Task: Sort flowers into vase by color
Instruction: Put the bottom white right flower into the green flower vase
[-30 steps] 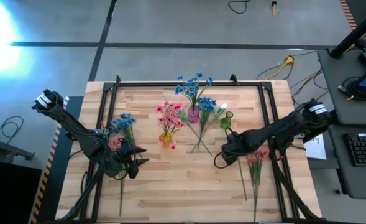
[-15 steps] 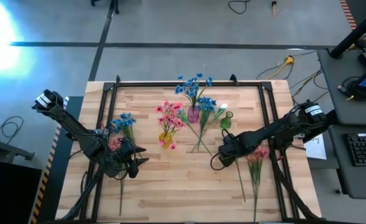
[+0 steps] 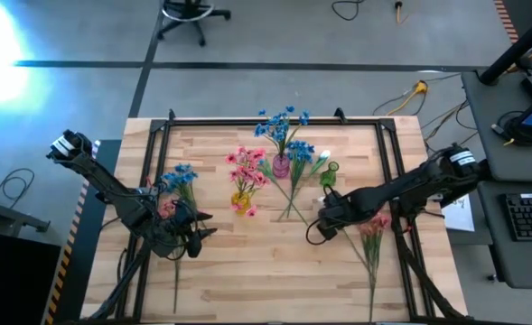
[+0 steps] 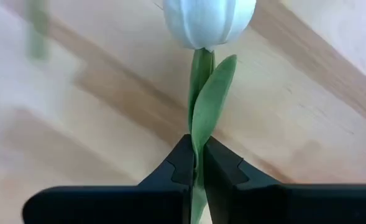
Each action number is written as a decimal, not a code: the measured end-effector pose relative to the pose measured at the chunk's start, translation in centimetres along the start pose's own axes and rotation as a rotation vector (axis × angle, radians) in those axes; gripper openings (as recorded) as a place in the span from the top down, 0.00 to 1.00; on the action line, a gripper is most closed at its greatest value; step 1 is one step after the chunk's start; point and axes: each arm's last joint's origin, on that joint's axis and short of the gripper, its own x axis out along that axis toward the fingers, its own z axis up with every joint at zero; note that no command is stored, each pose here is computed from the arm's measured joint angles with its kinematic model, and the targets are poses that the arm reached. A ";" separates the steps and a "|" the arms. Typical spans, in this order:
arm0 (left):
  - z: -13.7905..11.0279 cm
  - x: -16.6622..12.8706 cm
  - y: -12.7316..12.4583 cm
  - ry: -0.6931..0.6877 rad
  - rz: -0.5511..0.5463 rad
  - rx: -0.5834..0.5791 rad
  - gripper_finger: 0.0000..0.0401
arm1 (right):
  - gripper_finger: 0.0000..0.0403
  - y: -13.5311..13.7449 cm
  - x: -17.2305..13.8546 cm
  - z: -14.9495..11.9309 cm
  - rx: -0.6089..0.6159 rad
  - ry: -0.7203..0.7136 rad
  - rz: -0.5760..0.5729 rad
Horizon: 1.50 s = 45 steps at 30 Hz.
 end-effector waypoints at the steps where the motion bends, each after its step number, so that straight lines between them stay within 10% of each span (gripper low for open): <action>1: 0.0 0.0 0.0 0.000 0.000 0.000 0.46 | 0.96 0.0 -0.5 -0.1 -0.002 -0.008 0.024; 8: 0.0 0.0 0.0 -0.001 0.001 -0.001 0.46 | 0.97 -0.1 -5.6 -1.1 -0.050 -0.209 0.268; 16: 0.2 0.0 0.0 -0.042 0.022 -0.008 0.46 | 0.97 -0.3 -11.2 -1.2 -0.137 -0.754 0.422; 27: 0.2 0.0 0.0 -0.050 0.019 -0.016 0.46 | 0.97 -1.6 -15.8 -0.2 -0.200 -1.265 0.204; 45: 0.3 0.0 -0.1 -0.053 0.019 -0.019 0.46 | 0.97 -9.1 -18.3 0.7 -0.011 -1.623 0.138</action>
